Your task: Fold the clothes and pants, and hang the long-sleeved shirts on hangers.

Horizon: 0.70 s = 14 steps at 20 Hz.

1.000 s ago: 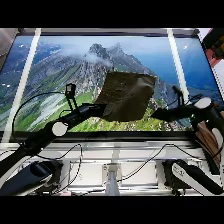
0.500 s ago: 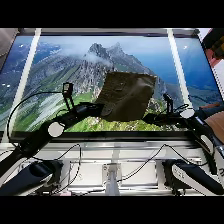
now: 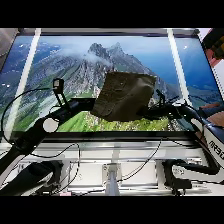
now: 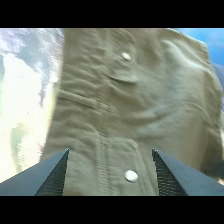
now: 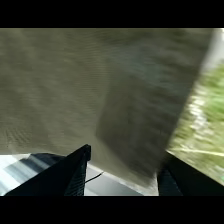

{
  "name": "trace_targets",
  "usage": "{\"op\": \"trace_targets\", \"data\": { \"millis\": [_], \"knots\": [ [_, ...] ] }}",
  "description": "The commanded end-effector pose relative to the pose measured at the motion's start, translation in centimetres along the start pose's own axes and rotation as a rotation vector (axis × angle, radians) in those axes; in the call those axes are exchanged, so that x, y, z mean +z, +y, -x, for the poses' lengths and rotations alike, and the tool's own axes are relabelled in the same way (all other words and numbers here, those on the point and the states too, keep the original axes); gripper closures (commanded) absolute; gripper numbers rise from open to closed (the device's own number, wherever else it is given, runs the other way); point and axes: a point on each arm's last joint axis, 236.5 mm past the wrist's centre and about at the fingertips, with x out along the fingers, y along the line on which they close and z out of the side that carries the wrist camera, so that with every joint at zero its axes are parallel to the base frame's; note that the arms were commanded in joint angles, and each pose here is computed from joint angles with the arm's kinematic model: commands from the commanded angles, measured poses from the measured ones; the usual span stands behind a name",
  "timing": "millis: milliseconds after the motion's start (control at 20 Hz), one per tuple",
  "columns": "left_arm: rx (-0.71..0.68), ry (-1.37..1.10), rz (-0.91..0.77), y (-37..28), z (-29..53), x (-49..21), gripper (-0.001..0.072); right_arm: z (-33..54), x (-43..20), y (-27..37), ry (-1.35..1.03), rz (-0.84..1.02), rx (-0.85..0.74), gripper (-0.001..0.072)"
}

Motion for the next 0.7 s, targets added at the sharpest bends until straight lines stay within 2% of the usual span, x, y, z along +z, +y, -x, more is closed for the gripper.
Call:
{"op": "trace_targets", "data": {
  "millis": [0,50,150,250,450,650],
  "knots": [
    [0.052,-0.024,0.023,2.3,0.1,1.0,0.0116,-1.7,-0.8,1.5,0.046,0.054,0.016,0.0270],
    [0.068,-0.024,0.032,3.1,0.0,1.1,0.0116,-2.1,-1.0,2.0,0.049,0.068,0.019,0.0337],
    [0.094,-0.018,0.047,4.2,-0.3,1.0,0.0116,-2.6,-1.7,3.3,0.065,0.086,0.036,0.0533],
    [0.101,-0.012,0.051,4.5,-0.4,0.8,0.0116,-2.0,-2.4,4.3,0.088,0.102,0.062,0.0678],
    [0.101,-0.013,0.051,4.5,-0.4,0.9,0.0116,2.6,-2.4,8.6,0.118,0.200,0.167,0.0677],
    [0.097,0.006,0.052,4.4,-0.4,0.4,0.0117,9.5,-1.0,14.3,0.039,0.331,0.221,0.0677]
  ]
}}
